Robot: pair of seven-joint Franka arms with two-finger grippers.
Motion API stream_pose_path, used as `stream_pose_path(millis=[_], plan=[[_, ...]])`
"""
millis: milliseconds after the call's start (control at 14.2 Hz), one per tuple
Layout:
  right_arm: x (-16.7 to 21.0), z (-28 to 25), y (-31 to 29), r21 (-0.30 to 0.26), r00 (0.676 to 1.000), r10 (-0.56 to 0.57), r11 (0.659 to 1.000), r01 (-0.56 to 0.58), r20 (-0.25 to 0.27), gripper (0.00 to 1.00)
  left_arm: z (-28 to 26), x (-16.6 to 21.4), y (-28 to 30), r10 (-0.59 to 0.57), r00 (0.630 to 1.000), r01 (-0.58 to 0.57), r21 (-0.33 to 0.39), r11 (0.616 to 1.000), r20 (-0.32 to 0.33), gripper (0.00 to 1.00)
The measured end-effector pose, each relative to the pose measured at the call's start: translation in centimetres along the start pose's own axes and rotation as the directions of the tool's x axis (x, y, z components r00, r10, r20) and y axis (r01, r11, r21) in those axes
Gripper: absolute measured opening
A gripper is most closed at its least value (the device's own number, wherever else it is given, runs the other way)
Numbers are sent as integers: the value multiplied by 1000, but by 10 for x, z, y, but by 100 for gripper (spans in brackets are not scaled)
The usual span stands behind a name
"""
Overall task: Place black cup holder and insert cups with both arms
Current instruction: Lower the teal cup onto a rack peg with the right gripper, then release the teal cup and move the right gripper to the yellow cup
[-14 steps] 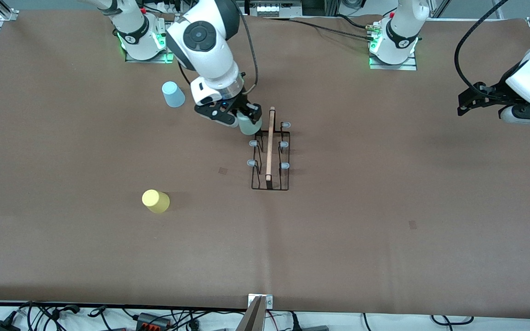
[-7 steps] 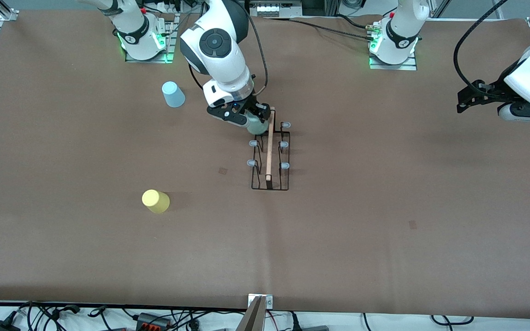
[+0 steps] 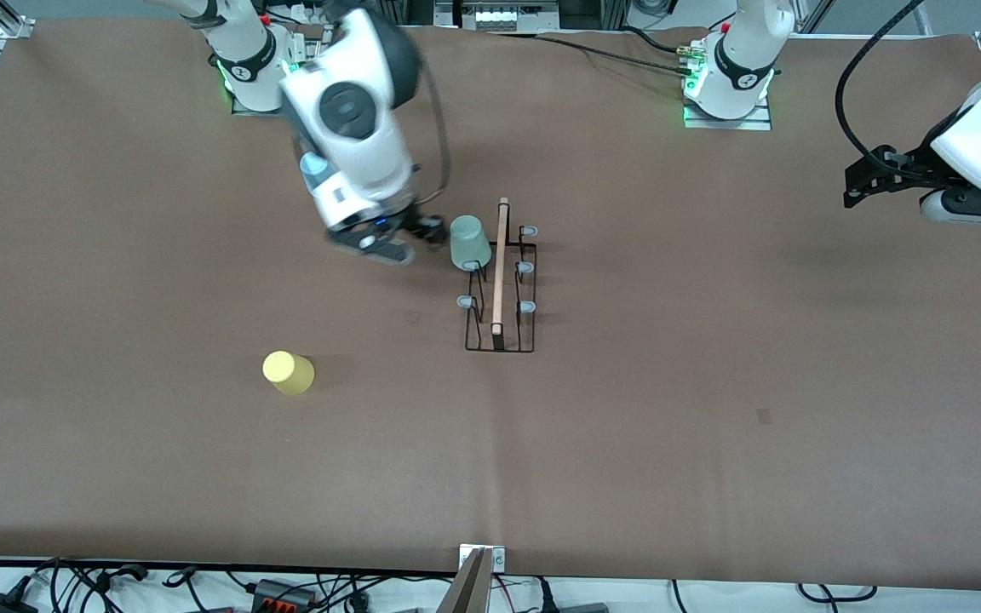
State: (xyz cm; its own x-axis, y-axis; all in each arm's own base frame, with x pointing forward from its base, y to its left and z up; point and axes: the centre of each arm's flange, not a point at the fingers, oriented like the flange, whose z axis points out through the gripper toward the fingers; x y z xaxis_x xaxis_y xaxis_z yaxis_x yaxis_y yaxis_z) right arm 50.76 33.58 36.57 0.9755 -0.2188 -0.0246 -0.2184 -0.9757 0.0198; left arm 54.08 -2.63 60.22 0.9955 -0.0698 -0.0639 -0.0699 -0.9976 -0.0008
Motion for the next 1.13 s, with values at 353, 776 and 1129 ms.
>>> stream_pose_path(millis=[353,776,1129], plan=[[112,18,136,-69,983,-181,982,178,-37,100,4,1,-2,-5,1000,5,-3,1000,12,100],[161,87,154,-13,957,-238,971,239,-166,100,6,-1,-2,-4,999,4,-3,1000,33,100],[180,103,147,-7,954,-236,971,239,-184,100,6,-1,-1,-3,999,3,-3,1000,34,100]])
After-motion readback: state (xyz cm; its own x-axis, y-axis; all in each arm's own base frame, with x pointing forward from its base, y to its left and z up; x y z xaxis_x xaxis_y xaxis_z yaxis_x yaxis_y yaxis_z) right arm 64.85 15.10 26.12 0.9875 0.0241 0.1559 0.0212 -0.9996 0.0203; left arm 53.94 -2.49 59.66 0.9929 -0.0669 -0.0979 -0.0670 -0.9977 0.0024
